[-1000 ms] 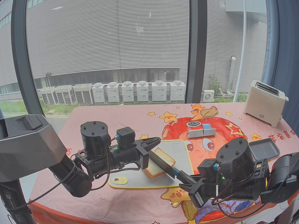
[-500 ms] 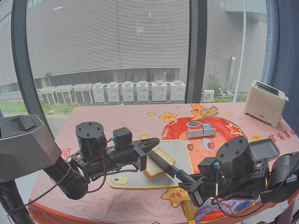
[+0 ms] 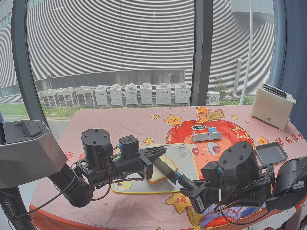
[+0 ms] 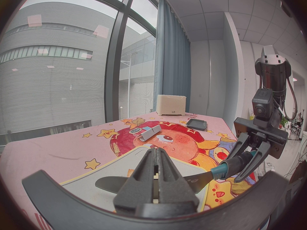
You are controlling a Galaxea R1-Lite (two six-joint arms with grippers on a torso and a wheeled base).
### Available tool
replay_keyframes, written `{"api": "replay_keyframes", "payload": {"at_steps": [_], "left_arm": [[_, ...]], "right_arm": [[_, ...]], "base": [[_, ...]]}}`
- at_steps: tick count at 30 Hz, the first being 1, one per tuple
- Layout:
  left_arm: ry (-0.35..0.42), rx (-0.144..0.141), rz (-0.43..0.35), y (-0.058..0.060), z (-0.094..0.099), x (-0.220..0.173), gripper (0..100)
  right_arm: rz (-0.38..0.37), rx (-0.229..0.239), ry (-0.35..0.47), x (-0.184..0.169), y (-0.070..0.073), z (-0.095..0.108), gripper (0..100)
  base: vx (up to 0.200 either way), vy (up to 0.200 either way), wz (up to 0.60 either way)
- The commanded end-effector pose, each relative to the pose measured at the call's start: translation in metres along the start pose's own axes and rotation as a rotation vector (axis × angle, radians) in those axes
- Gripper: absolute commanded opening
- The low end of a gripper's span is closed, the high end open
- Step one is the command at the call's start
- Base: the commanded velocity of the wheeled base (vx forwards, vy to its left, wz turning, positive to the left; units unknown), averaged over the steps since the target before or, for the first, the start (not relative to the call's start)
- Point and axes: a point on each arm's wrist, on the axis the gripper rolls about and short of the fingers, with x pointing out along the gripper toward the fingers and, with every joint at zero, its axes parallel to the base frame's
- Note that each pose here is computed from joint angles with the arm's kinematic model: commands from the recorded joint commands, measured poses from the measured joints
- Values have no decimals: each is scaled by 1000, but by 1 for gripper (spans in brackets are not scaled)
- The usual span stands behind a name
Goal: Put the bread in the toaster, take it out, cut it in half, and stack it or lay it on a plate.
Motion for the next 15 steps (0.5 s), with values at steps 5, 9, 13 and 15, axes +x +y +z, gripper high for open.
{"api": "replay_keyframes", "payload": {"at_steps": [5,9,13,15], "left_arm": [[22,-7,-14,-3,-14,5,0],[29,-10,-15,-1,-24,9,0],[35,-12,-15,-1,-26,10,0],[37,-13,-16,-1,-26,10,0]], "right_arm": [[-2,1,15,4,1,-2,0],[-4,0,21,6,1,-3,0],[-3,-1,22,6,1,-3,0],[-5,-1,25,6,1,-3,0]], "base": [[0,0,0],[0,0,0],[0,0,0],[0,0,0]]}}
